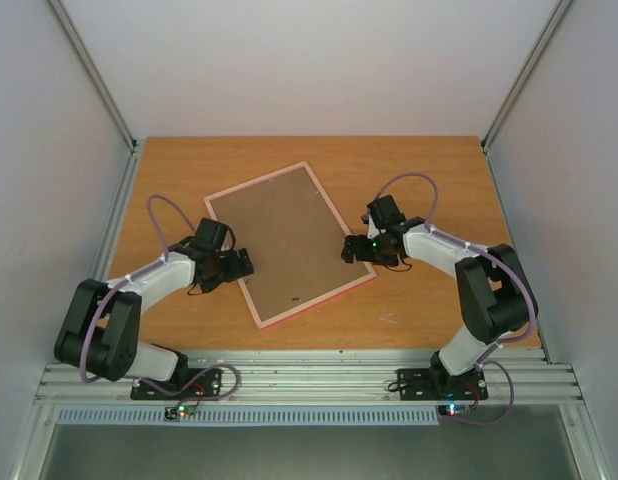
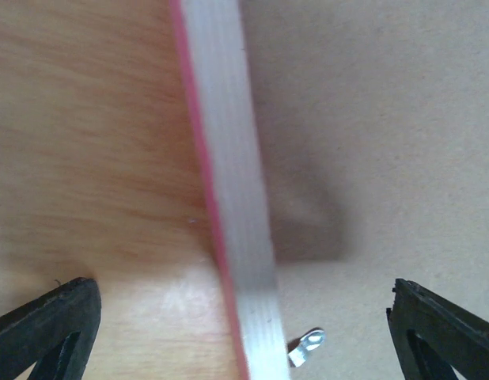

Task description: Take the photo out of the frame

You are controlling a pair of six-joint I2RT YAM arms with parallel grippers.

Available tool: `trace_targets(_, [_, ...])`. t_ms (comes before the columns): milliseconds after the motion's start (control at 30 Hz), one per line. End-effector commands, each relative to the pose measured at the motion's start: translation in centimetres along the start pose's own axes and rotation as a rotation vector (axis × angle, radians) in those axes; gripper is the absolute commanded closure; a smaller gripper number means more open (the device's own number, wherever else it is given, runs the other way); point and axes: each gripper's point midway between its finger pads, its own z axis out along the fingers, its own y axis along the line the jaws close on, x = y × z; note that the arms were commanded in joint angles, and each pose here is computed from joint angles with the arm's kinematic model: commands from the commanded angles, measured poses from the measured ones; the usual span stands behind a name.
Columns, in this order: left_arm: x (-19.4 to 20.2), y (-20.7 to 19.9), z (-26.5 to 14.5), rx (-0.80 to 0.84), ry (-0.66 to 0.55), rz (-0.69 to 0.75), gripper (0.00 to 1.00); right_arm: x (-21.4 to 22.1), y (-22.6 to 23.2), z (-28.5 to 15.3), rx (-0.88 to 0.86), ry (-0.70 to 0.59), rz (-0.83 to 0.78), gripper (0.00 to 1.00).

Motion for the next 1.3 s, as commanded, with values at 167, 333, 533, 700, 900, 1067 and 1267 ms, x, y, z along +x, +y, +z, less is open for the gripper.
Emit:
trace_targets(167, [-0.5,-4.0,1.4,0.076,0.028,0.103,0.01,3.0,1.0,-0.4,-0.096,0.088,-0.005,0.02])
trace_targets(333, [0.2,-5.7,1.9,0.1,0.054,0.146,0.01,5.2,1.2,-1.6,-0.133,0.114,0.018,0.01])
trace_targets(533, [0.7,-7.5,2.2,0.161,0.072,0.176,0.01,8.2,1.7,-3.2,-0.173,0.159,0.021,0.02])
trace_targets(700, [1.1,-8.5,2.8,0.197,0.091,0.192,0.01,9.8,1.3,-3.5,-0.159,0.164,0.036,0.02])
trace_targets(900, [0.4,-9.3,2.8,0.222,0.056,0.181,0.01,9.1,-0.7,-4.4,-0.031,0.104,0.043,0.02])
trace_targets(1067, [-0.7,-8.9,1.4,0.208,-0.024,0.176,0.01,7.8,-1.6,-6.7,0.058,0.043,0.04,0.02])
trace_targets(1267, [-2.2,-6.5,-1.4,0.194,-0.166,0.107,0.01,5.6,-5.5,-9.6,0.284,-0.042,0.092,0.02])
